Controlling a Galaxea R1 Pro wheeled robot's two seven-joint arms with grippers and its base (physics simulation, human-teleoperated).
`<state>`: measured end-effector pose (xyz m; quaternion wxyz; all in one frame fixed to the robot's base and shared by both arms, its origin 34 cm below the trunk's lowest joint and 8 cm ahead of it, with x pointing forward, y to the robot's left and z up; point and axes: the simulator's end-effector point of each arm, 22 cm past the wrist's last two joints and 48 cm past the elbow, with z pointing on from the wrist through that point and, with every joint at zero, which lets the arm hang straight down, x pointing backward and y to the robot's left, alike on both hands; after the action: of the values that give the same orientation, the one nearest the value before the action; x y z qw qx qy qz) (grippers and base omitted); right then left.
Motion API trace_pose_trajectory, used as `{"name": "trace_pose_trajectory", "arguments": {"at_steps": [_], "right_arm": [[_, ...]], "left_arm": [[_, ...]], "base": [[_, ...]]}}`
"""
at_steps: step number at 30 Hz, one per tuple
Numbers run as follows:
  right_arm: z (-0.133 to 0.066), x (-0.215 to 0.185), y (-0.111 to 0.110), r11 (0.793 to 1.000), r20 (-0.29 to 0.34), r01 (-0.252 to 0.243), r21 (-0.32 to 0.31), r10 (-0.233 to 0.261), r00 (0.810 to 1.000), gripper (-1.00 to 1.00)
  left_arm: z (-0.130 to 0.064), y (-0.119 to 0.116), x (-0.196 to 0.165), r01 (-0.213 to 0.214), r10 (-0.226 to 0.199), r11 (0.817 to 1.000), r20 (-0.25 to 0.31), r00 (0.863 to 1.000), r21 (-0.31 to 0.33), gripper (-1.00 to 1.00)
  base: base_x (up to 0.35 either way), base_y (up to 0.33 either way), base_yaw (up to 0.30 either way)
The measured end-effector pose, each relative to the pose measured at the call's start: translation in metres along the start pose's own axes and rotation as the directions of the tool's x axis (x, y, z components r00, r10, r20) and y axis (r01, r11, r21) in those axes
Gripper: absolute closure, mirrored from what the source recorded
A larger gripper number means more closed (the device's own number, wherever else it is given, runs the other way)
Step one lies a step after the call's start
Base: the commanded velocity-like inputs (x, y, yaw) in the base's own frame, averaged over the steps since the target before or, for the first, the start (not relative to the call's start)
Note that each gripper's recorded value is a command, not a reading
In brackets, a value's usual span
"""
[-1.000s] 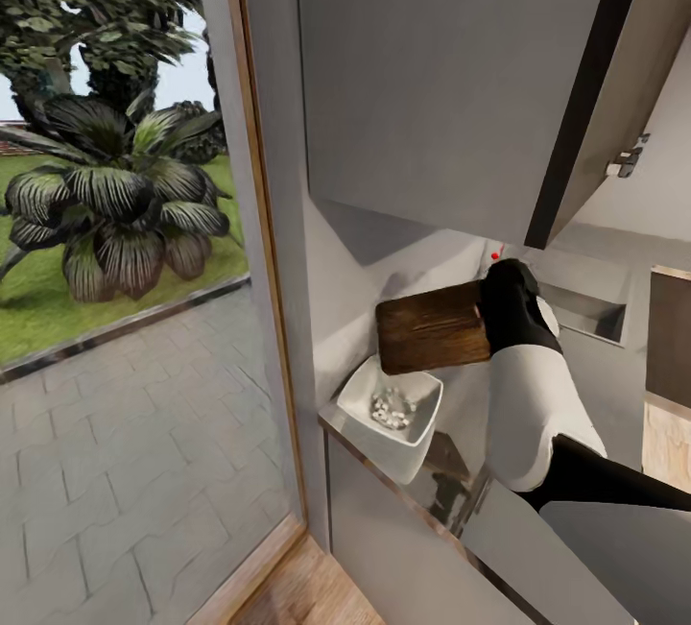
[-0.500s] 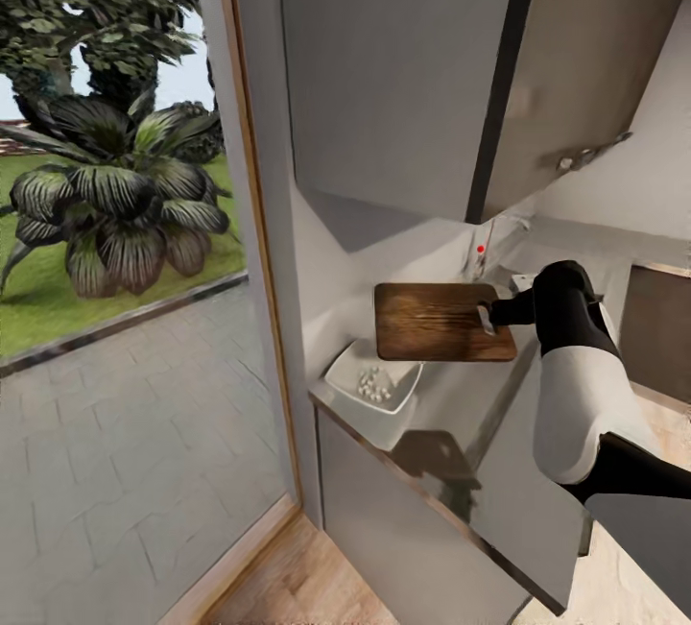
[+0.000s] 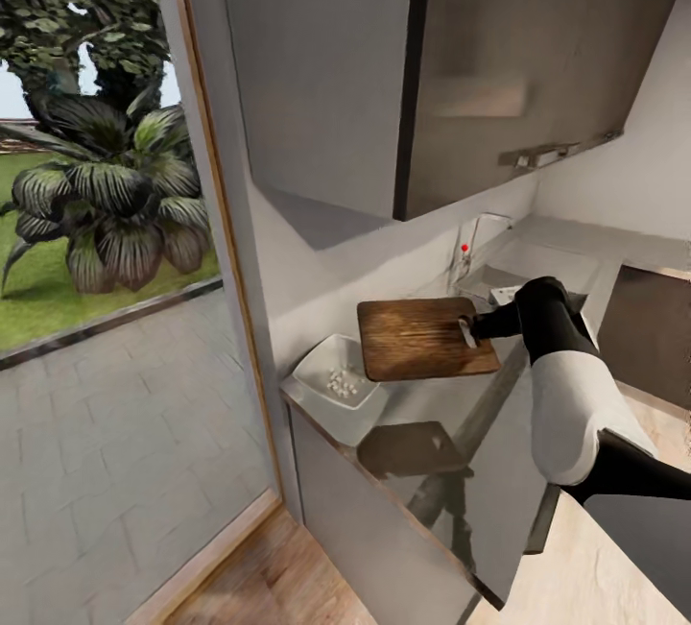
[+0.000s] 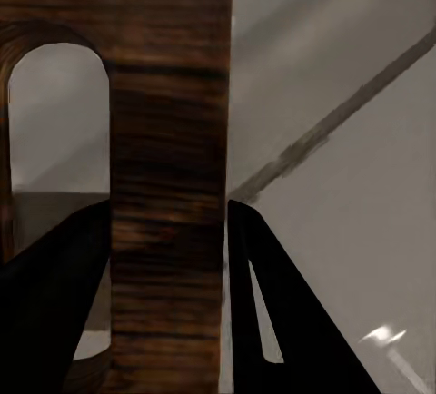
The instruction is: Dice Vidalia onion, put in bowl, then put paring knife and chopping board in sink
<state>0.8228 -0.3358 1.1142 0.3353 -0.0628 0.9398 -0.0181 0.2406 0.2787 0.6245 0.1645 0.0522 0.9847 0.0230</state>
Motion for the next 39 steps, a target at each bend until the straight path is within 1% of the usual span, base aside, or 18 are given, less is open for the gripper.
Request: {"name": "trace_pose_trajectory", "arguments": {"at_steps": [2,3,4,5,6,7,8,15,23,39], "right_arm": [[0.001,0.001,0.009,0.999,0.002,0.0,-0.046,0.0,1.0,1.0],[0.001,0.002,0.012,0.996,0.01,-0.006,-0.089,0.007,1.0,1.0],[0.0,0.002,0.009,0.994,0.024,-0.002,-0.105,0.005,1.0,1.0],[0.003,0.002,0.003,0.99,0.063,0.017,-0.139,-0.008,0.998,1.0],[0.006,0.004,0.002,0.988,0.076,0.039,-0.152,-0.027,0.997,1.0],[0.01,0.005,0.006,0.983,0.092,0.045,-0.18,-0.029,0.995,1.0],[0.011,0.007,0.007,0.98,0.1,0.054,-0.191,-0.035,0.994,1.0],[0.012,0.007,0.01,0.977,0.104,0.062,-0.203,-0.041,0.994,1.0],[0.016,0.011,0.009,0.978,0.089,0.051,-0.205,-0.033,0.996,1.0],[0.029,0.019,0.01,0.977,0.068,0.047,-0.208,-0.034,0.997,1.0]], "left_arm": [[0.0,0.001,-0.001,0.0,0.0,1.0,0.006,1.0,-0.002,-1.0],[0.0,0.002,-0.002,0.0,0.0,1.0,0.008,1.0,-0.002,-1.0],[0.0,0.002,-0.002,-0.001,0.001,1.0,0.009,1.0,-0.002,-1.0],[0.0,0.002,-0.002,0.0,0.0,1.0,0.009,1.0,-0.002,-1.0],[0.0,0.002,-0.002,-0.001,0.001,1.0,0.009,1.0,-0.002,-1.0],[0.0,0.002,-0.002,-0.001,0.001,1.0,0.009,1.0,-0.002,-1.0],[0.0,0.002,-0.002,-0.002,0.002,1.0,0.009,1.0,-0.002,-1.0],[0.0,0.001,-0.002,-0.003,0.003,1.0,0.009,1.0,-0.001,-1.0],[0.0,0.0,0.001,-0.003,0.003,1.0,0.003,1.0,0.002,-1.0],[0.0,-0.002,0.009,-0.003,0.003,1.0,-0.018,1.0,0.006,-1.0]], "base": [[0.0,-0.262,0.0],[0.0,-0.263,0.0],[0.0,-0.266,0.0],[0.0,-0.267,0.0],[0.0,-0.268,0.0],[0.0,-0.268,0.0],[0.0,-0.268,0.0],[0.0,-0.296,0.016],[-0.049,-0.318,0.203],[-0.236,-0.246,0.199]]}}
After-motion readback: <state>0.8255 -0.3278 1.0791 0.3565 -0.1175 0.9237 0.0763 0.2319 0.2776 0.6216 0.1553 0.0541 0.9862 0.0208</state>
